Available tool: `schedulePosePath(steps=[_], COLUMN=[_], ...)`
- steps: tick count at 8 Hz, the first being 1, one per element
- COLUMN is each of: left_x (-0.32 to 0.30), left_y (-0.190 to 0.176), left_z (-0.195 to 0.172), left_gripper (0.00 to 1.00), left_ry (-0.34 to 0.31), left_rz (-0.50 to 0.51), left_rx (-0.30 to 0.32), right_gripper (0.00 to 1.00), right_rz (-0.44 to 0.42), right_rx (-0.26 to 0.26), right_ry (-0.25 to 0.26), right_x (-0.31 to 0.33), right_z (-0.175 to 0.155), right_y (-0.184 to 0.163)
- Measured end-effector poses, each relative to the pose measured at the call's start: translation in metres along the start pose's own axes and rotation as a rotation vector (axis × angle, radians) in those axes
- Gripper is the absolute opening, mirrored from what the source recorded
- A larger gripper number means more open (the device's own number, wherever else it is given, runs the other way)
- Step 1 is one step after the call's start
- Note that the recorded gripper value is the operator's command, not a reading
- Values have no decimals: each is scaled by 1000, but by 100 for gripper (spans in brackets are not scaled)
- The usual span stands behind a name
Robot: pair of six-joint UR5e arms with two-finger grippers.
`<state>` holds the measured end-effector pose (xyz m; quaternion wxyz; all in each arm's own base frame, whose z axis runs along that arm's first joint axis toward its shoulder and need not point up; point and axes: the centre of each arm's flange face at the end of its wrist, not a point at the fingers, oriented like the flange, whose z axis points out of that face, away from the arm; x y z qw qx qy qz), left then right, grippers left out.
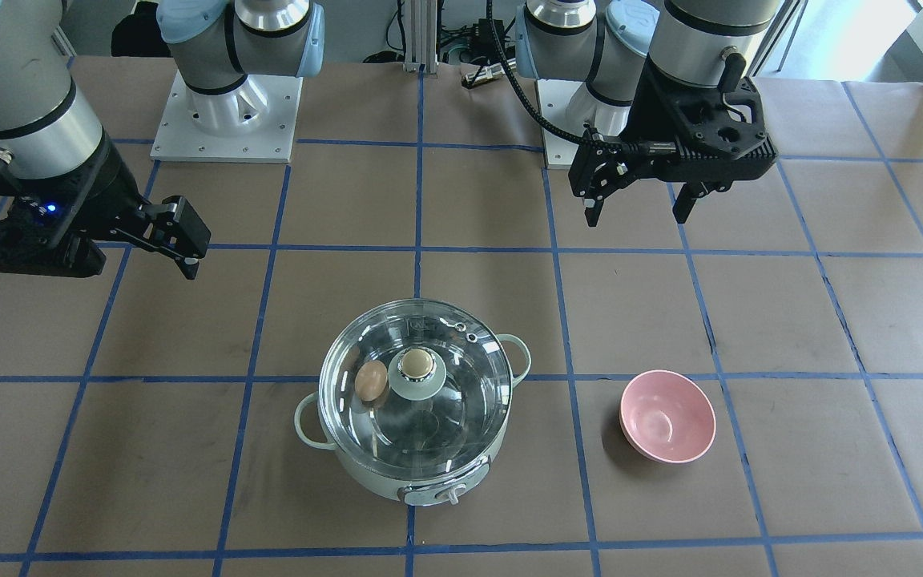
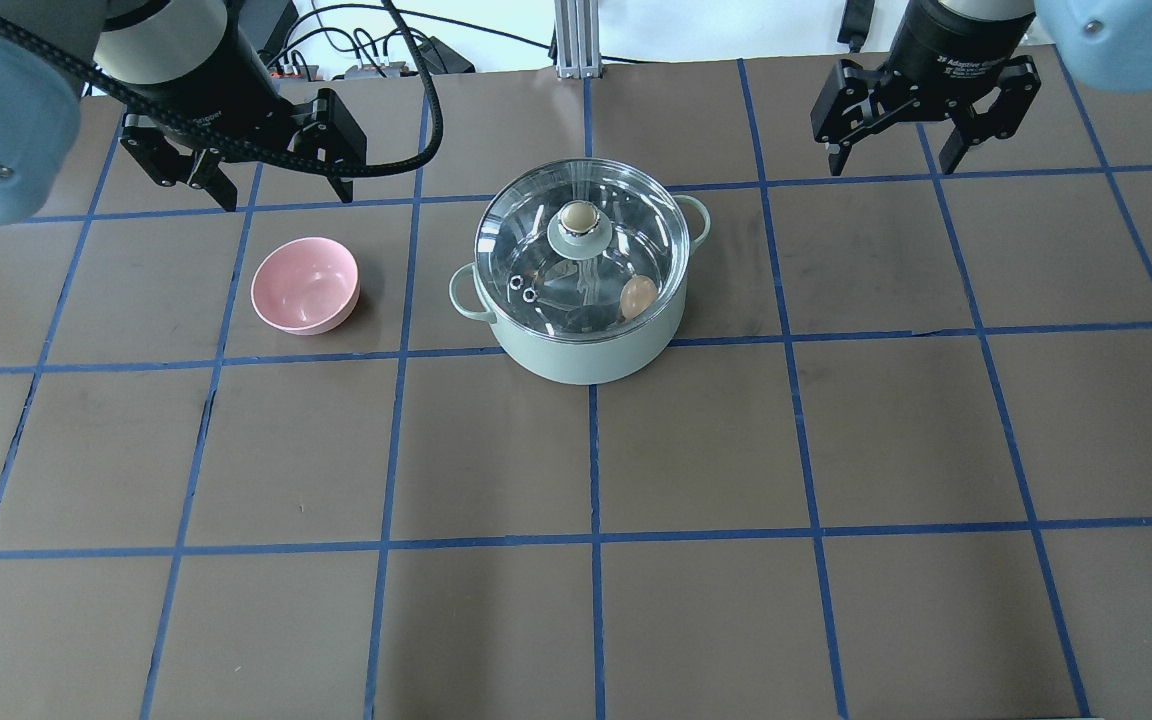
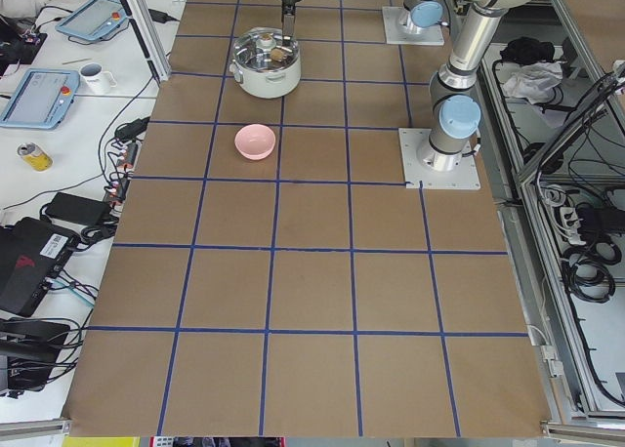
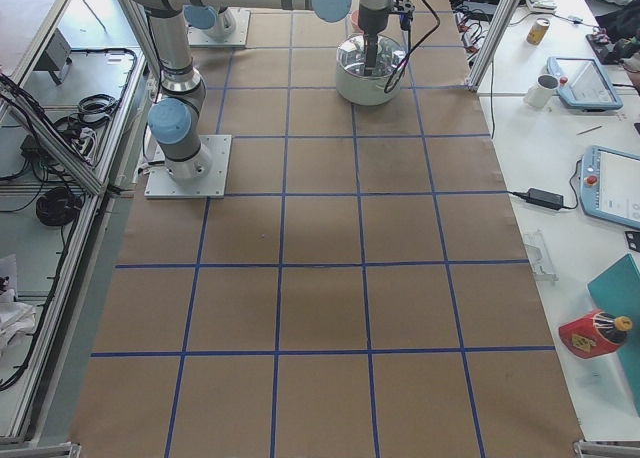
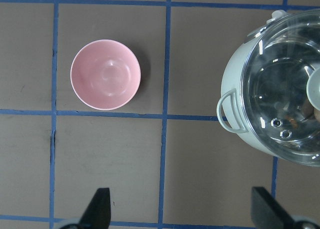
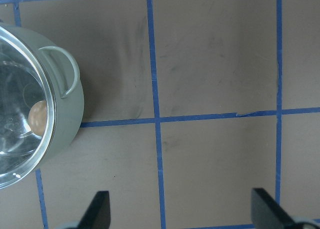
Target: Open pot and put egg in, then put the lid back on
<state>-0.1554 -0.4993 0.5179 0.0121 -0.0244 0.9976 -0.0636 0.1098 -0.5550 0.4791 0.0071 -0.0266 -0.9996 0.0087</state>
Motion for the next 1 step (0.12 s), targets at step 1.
schedulePosePath(steps=[1], left_x=[0], left_y=[1], left_z=[-2], left_gripper=[100], left_ry=[0], left_rz=[0], left_rx=[4], right_gripper=[100], right_rz=[-1], right_rx=[-1], right_ry=[-1], right_x=[0], right_z=[2], right_y=[0])
